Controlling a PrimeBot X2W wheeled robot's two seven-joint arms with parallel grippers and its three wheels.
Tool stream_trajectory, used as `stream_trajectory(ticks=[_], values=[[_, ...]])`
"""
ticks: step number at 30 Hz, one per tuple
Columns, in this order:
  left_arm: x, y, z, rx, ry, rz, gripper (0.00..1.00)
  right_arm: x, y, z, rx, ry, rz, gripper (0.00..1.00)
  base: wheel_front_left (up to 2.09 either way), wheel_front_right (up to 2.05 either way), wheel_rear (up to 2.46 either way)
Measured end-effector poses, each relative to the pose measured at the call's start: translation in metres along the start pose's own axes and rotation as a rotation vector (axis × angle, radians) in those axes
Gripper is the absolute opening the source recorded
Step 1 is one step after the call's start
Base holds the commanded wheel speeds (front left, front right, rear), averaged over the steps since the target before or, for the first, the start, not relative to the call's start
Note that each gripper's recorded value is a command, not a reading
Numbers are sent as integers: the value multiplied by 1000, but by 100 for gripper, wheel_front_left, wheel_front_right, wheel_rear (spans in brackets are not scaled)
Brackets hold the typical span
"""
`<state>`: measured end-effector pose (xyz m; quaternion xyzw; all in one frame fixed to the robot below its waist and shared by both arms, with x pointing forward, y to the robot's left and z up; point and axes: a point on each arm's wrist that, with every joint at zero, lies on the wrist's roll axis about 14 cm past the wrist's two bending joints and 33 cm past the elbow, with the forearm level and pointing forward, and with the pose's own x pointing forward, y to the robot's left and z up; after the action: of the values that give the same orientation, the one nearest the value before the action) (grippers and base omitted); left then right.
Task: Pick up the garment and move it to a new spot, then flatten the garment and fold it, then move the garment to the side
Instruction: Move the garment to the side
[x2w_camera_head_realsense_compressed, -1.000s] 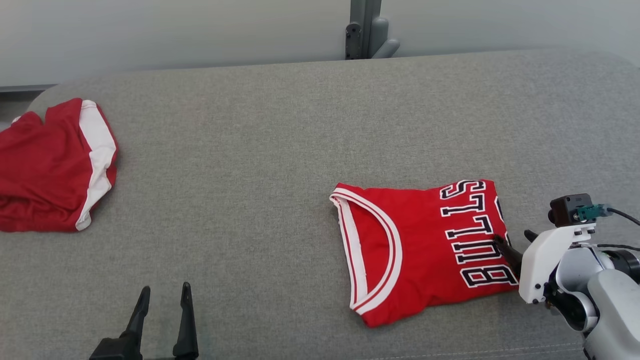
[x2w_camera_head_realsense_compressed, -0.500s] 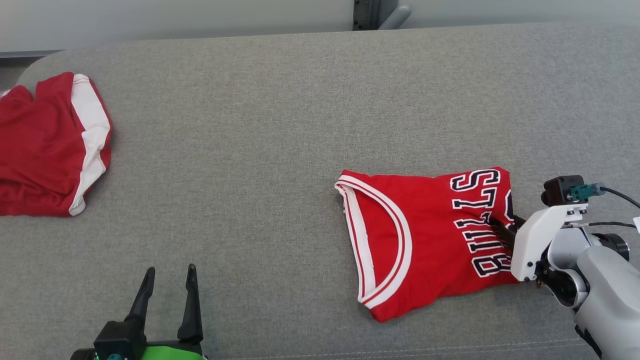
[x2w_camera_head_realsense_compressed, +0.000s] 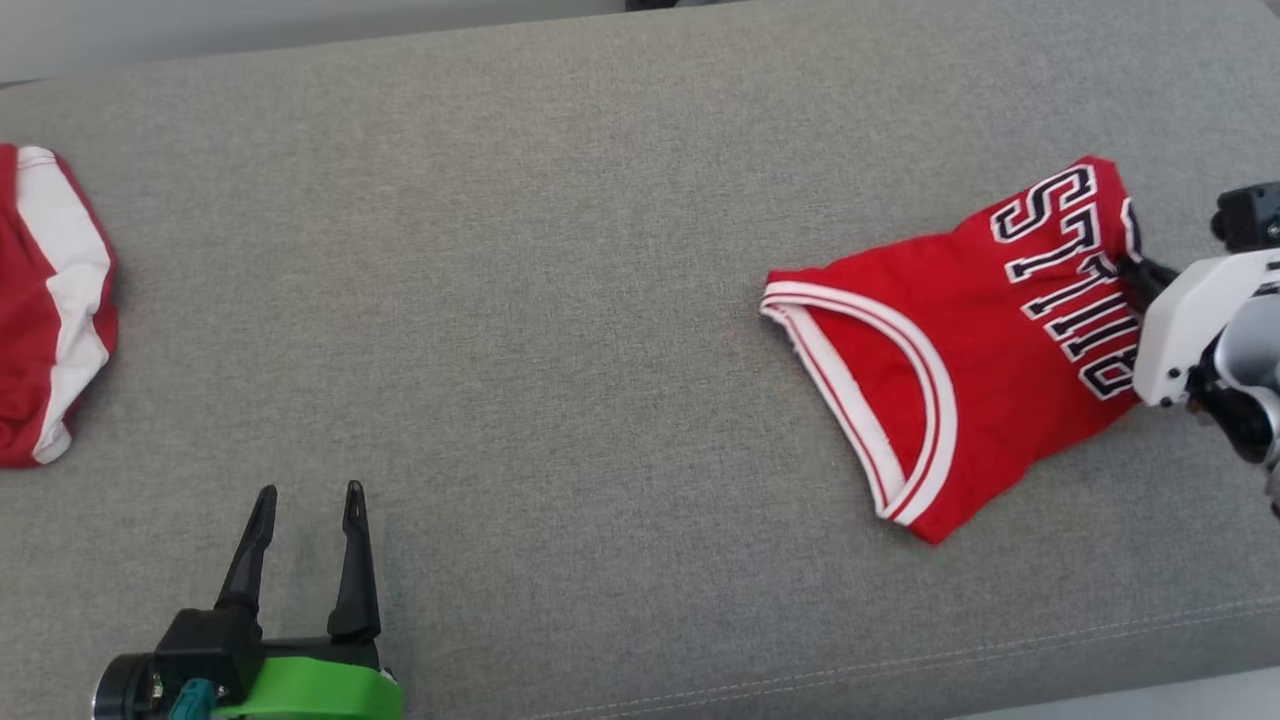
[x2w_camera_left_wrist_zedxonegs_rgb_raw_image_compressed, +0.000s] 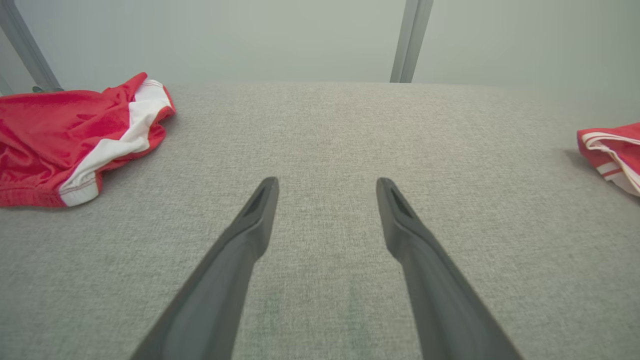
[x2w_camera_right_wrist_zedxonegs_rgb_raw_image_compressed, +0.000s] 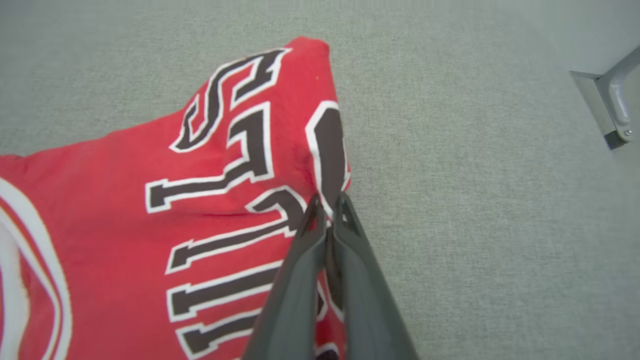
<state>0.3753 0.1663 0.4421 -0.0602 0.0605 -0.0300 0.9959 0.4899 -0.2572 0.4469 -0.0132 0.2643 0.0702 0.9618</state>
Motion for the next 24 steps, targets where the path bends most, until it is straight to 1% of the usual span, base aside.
stream_trajectory(ticks=[6, 9, 18, 20, 23, 24], values=[[29, -13, 7, -7, -37, -39, 100, -8, -92, 10, -30, 0, -223, 0, 0, 0, 0], [37, -15, 2, -8, -27, -48, 100, -11, -126, 8, -46, 20, -311, 0, 0, 0, 0], [42, -4, -24, 15, 39, -17, 100, -11, -186, -9, -9, 70, -491, 0, 0, 0, 0], [39, 0, -28, 19, 53, -3, 100, -11, -195, -7, -15, 73, -518, 0, 0, 0, 0], [35, 5, -33, 23, 73, 16, 100, -5, -200, -4, -14, 63, -538, 0, 0, 0, 0], [34, 7, -34, 24, 77, 21, 100, -3, -202, -2, -15, 56, -544, 18, 0, 0, 0]])
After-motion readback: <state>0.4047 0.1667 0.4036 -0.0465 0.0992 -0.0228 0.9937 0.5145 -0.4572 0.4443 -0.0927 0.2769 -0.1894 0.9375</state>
